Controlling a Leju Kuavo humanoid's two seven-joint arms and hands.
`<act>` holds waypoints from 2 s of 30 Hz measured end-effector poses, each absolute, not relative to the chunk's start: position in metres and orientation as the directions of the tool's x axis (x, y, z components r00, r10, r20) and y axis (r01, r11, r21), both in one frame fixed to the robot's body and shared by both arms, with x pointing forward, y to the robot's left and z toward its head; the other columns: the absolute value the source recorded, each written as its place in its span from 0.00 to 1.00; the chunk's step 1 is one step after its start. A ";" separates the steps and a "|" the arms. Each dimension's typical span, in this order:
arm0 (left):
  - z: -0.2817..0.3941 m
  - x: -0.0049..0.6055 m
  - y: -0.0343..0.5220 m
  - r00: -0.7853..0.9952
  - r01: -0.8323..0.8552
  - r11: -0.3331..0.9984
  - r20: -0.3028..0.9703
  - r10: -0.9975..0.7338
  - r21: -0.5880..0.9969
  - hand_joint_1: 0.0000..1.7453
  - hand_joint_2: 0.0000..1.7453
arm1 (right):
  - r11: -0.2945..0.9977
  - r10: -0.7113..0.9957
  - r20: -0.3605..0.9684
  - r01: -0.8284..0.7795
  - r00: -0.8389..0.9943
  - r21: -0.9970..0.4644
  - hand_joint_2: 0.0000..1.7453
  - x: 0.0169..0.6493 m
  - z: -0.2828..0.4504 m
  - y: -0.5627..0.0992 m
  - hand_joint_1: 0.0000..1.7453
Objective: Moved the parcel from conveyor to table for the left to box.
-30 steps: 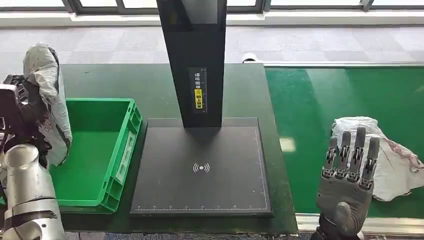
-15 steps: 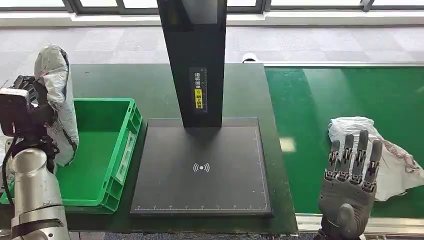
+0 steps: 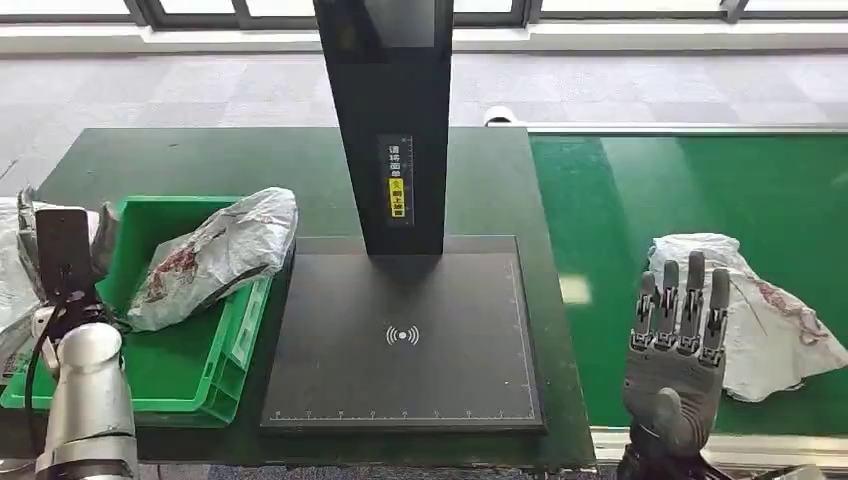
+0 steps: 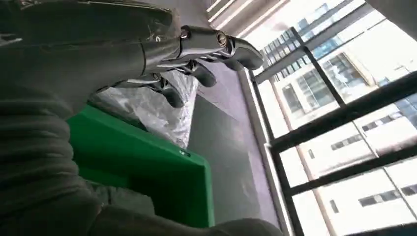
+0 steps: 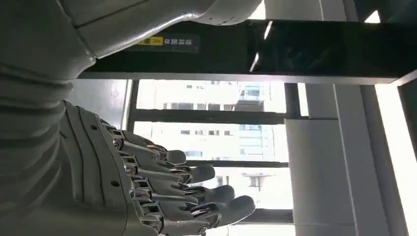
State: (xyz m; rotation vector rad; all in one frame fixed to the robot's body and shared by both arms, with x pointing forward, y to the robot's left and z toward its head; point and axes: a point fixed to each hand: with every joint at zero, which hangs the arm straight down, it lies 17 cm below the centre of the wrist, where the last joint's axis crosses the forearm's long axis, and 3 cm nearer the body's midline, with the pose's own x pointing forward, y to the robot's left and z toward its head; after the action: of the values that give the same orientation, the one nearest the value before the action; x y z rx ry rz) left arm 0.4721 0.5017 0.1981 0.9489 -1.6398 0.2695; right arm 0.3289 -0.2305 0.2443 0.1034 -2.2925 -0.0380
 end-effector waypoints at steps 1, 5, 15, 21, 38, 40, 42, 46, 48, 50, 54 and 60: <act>0.190 0.472 0.503 0.013 -0.701 0.639 0.902 -0.431 0.315 0.00 0.00 | 0.996 -0.085 0.751 -0.059 -0.655 0.062 1.00 0.330 0.242 -0.231 0.00; 0.164 0.473 0.504 0.067 -0.684 0.647 0.912 -0.405 0.338 0.00 0.00 | 0.997 -0.083 0.759 -0.052 -0.645 0.064 1.00 0.334 0.237 -0.231 0.00; 0.141 0.472 0.510 0.101 -0.681 0.655 0.928 -0.359 0.328 0.00 0.00 | 0.996 -0.086 0.769 -0.053 -0.633 0.068 1.00 0.339 0.231 -0.230 0.00; 0.136 0.472 0.510 0.112 -0.676 0.658 0.928 -0.354 0.332 0.00 0.00 | 0.996 -0.087 0.772 -0.054 -0.630 0.068 1.00 0.339 0.229 -0.230 0.00; 0.284 0.313 0.195 -0.746 0.114 0.993 0.663 0.064 0.032 0.00 0.00 | 0.990 0.115 0.797 0.132 -0.593 -0.045 1.00 0.330 0.213 -0.262 0.00; 0.296 0.299 0.185 -0.750 0.173 0.985 0.645 0.144 -0.019 0.00 0.00 | 0.986 0.139 0.802 0.155 -0.581 -0.059 1.00 0.334 0.208 -0.267 0.00; 0.308 0.284 0.172 -0.759 0.236 0.971 0.621 0.198 -0.021 0.00 0.00 | 0.986 0.140 0.808 0.157 -0.572 -0.060 1.00 0.337 0.204 -0.268 0.00; 0.322 0.271 0.168 -0.781 0.222 0.975 0.596 0.188 -0.016 0.00 0.00 | 0.988 0.136 0.816 0.138 -0.561 -0.069 1.00 0.342 0.197 -0.266 0.00; 0.326 0.268 0.171 -0.790 0.195 0.980 0.589 0.172 -0.024 0.00 0.00 | 0.989 0.133 0.818 0.125 -0.559 -0.075 1.00 0.347 0.195 -0.262 0.00; 0.330 0.264 0.172 -0.799 0.171 0.985 0.582 0.155 -0.027 0.00 0.00 | 0.990 0.134 0.819 0.116 -0.557 -0.083 1.00 0.356 0.193 -0.259 0.00; 0.337 0.259 0.171 -0.807 0.167 0.985 0.569 0.158 -0.035 0.00 0.00 | 0.990 0.132 0.825 0.110 -0.549 -0.085 1.00 0.364 0.188 -0.257 0.00; 0.338 0.256 0.170 -0.816 0.108 0.994 0.567 0.109 -0.036 0.00 0.00 | 0.727 0.674 0.717 0.333 -0.181 -0.600 1.00 0.421 0.125 -0.291 0.00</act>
State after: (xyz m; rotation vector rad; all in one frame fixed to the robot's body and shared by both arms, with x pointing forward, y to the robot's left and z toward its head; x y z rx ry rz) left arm 0.2564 0.1697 0.3385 -0.1514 -2.5323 0.0033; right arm 0.4215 -0.2909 0.1247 -0.7935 -1.7841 0.3696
